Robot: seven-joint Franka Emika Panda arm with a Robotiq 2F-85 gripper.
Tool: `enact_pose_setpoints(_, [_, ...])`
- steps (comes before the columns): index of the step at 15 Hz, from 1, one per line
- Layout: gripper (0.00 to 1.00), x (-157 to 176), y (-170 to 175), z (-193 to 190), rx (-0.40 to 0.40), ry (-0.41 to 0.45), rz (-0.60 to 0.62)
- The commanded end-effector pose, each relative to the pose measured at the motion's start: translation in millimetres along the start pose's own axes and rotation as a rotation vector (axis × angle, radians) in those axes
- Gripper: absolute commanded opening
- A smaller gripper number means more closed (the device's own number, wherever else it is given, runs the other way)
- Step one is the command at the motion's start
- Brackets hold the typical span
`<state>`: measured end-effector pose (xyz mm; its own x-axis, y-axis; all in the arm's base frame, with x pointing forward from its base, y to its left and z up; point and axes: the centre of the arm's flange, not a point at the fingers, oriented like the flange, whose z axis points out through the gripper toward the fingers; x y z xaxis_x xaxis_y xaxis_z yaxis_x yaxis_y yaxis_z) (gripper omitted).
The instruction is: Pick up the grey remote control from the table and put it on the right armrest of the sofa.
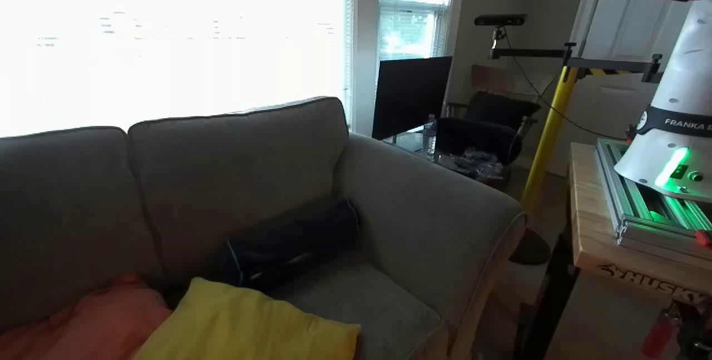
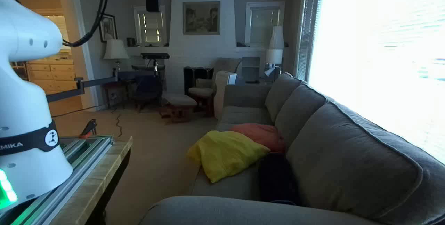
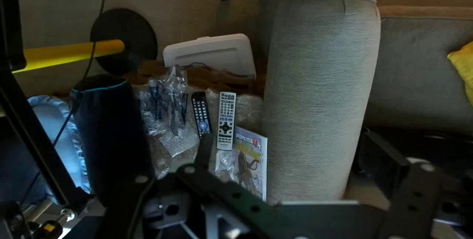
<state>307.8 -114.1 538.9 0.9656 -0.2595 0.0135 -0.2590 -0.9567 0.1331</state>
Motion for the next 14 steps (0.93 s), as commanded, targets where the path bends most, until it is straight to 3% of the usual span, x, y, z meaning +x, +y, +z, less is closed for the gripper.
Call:
enact_pose_setpoints(1, [1.00, 0, 0, 0, 0.000, 0.000, 0.000])
enact_pose_setpoints(11, [1.00, 0, 0, 0, 0.000, 0.000, 0.000])
enact_pose_setpoints(14, [1.00, 15, 2, 23, 0.007, -0.011, -0.002])
